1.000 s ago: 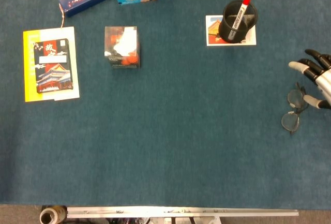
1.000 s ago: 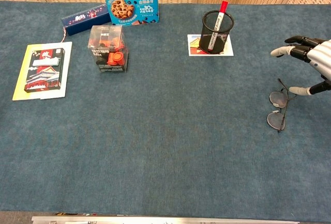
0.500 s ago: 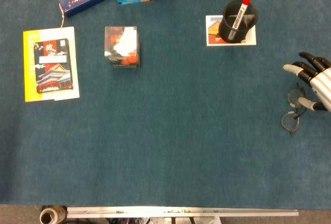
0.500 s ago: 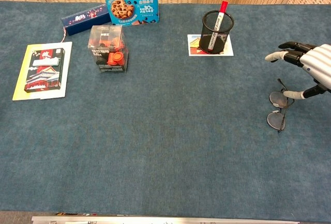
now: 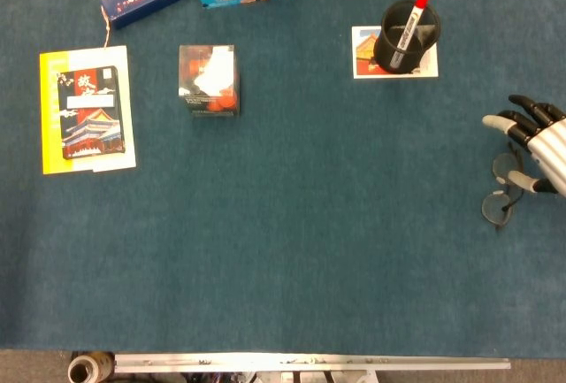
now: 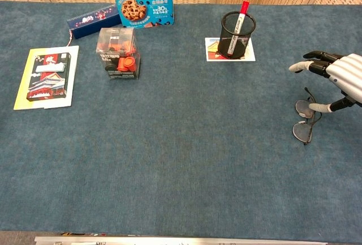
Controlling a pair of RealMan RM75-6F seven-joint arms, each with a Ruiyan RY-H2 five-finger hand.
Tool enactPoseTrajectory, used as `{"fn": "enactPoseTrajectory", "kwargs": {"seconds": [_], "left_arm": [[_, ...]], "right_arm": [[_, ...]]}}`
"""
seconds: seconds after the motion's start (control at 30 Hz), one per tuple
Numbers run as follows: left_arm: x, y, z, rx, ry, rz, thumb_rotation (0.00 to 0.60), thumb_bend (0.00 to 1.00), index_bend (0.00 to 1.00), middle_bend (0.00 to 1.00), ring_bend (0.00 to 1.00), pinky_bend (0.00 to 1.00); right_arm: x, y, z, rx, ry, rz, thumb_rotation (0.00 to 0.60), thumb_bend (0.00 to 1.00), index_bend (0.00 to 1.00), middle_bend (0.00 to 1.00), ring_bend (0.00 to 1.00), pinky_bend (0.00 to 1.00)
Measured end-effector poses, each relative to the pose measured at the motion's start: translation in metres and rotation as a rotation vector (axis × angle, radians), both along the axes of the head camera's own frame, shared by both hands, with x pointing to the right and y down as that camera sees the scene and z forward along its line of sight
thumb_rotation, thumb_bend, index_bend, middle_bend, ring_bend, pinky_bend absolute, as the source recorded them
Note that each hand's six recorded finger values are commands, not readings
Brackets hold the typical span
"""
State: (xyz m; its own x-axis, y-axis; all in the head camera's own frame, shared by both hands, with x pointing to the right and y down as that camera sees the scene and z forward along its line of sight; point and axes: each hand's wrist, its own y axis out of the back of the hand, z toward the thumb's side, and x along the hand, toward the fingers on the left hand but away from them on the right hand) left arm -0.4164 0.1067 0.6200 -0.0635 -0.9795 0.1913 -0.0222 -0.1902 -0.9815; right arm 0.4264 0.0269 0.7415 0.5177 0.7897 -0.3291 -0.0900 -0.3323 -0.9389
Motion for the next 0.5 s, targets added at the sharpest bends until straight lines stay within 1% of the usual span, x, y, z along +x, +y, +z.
{"fn": "enactPoseTrajectory", "kwargs": {"seconds": [0.5], "left_arm": [[0.0, -0.001, 0.0, 0.0, 0.0, 0.001, 0.6, 0.52, 0.52, 0.53, 0.5, 0.63]], "right_arm": [[0.01, 0.008, 0.013, -0.038, 0.02, 0.023, 0.6, 0.12, 0.24, 0.31, 0.14, 0.29]]}}
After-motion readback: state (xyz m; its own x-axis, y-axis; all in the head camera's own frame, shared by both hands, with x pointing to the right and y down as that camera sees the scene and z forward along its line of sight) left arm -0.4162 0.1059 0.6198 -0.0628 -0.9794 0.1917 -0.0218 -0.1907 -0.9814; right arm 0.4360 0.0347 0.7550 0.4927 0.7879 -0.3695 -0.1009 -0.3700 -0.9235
